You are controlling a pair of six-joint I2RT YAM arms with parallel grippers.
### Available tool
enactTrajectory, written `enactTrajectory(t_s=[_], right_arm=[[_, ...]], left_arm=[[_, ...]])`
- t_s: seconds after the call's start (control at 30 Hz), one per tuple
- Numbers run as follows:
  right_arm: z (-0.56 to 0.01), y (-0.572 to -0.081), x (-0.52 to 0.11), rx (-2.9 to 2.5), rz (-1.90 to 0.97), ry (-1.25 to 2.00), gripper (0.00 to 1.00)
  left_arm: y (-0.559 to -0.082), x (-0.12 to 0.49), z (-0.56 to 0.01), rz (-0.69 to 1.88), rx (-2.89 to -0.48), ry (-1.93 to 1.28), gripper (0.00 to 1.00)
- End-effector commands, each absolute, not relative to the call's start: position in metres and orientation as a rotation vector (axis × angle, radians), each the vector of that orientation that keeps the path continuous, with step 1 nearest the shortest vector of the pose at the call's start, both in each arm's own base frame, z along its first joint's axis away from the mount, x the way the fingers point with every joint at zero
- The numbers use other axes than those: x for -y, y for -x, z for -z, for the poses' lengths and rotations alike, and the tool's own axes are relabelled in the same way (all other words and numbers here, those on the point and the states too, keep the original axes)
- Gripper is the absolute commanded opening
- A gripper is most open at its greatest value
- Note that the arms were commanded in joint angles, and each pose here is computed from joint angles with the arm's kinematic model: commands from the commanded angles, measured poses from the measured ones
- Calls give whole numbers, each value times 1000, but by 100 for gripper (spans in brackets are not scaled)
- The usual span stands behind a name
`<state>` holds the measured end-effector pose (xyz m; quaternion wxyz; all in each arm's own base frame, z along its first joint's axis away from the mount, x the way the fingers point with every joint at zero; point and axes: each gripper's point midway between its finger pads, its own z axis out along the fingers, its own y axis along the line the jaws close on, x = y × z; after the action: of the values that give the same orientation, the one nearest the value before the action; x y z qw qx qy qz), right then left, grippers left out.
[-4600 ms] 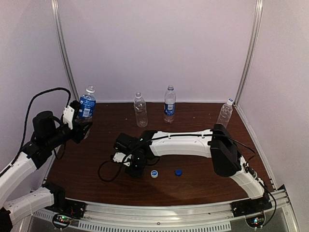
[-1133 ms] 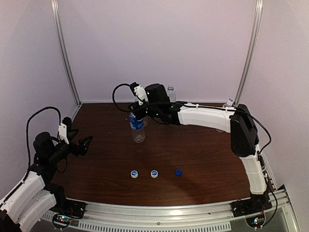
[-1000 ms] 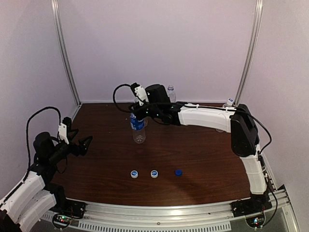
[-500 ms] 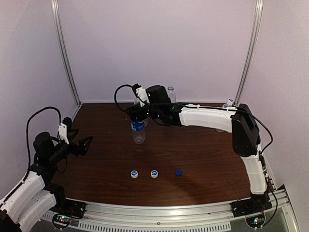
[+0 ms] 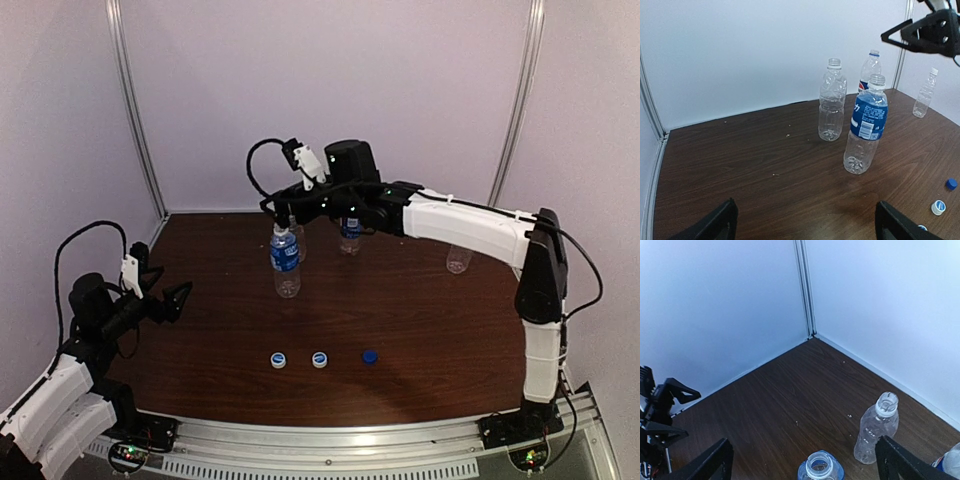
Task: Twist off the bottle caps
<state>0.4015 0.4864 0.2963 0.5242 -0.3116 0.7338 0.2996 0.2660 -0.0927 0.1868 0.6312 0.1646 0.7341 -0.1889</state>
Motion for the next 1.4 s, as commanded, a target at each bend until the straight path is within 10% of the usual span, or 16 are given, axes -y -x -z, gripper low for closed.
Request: enactTrajectory(t_s=[0.0,0.53,0.83,1.37], right_arm=[[-423,-380,-418,-1612,-873,691,100],[-317,-457,-39,-2390,334,-74,98],[-259,-470,-26,-2568,202,-69,95],[-219,-477,-20,-2631,107,-108,62]], left_arm=[[-266,93,-192,433,-1642,-389,97],[-265,92,-193,430,-1634,-386,97],[-267,88,-193,416,-1636,-371,97],[-267,87,-193,416,-1636,-371,97]])
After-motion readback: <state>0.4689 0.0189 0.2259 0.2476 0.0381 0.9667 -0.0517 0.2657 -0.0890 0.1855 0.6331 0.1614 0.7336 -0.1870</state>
